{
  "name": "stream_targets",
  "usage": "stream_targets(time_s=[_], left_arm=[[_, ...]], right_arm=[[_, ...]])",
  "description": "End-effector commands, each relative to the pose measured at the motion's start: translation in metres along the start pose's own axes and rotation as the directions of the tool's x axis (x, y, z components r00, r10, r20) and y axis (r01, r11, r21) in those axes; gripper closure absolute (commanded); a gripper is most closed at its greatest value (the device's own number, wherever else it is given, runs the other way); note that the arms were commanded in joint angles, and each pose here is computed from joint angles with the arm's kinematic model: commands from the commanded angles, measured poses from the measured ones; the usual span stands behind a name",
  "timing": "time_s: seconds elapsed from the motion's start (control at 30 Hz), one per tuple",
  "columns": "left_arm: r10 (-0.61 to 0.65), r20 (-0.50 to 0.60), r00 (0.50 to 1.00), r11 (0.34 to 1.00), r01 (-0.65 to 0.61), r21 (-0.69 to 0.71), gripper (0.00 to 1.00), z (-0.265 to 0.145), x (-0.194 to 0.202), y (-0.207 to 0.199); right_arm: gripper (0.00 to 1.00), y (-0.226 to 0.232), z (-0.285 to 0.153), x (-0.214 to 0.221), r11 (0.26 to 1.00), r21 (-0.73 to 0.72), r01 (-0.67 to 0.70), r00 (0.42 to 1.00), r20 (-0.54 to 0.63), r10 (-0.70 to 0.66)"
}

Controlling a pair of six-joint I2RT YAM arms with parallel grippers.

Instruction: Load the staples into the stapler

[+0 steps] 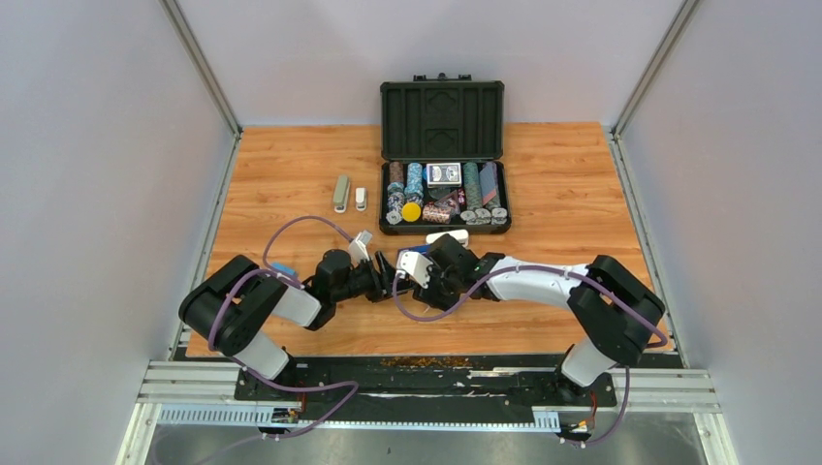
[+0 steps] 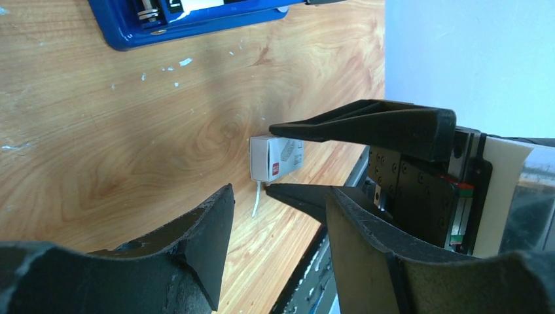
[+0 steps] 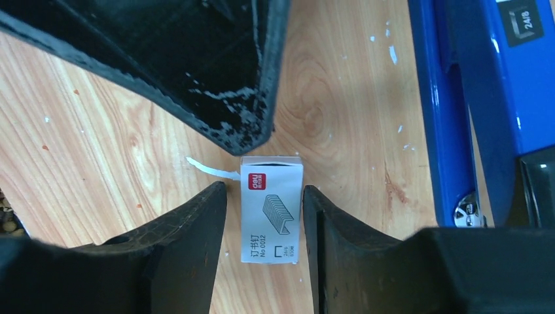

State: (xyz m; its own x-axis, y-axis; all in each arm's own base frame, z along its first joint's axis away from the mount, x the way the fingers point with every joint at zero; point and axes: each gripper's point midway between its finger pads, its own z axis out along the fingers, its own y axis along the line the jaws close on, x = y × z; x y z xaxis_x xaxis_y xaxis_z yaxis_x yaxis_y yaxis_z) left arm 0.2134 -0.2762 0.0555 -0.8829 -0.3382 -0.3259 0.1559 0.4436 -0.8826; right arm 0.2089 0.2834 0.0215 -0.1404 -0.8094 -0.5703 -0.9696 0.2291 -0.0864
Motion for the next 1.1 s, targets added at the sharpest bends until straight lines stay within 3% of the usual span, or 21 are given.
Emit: stream_targets(time_s=[0.0,0.23,0.7,1.07], left_arm=[[0.010,0.015,1.000,0.998,-0.011,0.060,0.39,-0.002,-0.004,-0.012],[-0.039,-0.003,0.999,0.994,0.039,0.106,0.40,0.001,0.000,-0.016],[-0.184,-0.063,0.981,0.954,0.193,0.229,0.46,0.009,0.017,-0.022],[-0.173,-0.084,0.981,0.950,0.189,0.249,0.46,0.013,0.023,-0.031]], right_arm=[[0.53,0.005,0.003,-0.009,1.000,-0.012,-0.001,1.000,0.008,0.001],[0.63,0.013,0.008,-0.014,0.999,-0.043,0.004,1.000,0.013,-0.004],[0.65,0.018,0.008,-0.028,0.998,-0.057,-0.014,0.996,0.092,0.019],[0.65,0.018,0.011,-0.026,0.998,-0.056,-0.020,0.995,0.094,0.025]])
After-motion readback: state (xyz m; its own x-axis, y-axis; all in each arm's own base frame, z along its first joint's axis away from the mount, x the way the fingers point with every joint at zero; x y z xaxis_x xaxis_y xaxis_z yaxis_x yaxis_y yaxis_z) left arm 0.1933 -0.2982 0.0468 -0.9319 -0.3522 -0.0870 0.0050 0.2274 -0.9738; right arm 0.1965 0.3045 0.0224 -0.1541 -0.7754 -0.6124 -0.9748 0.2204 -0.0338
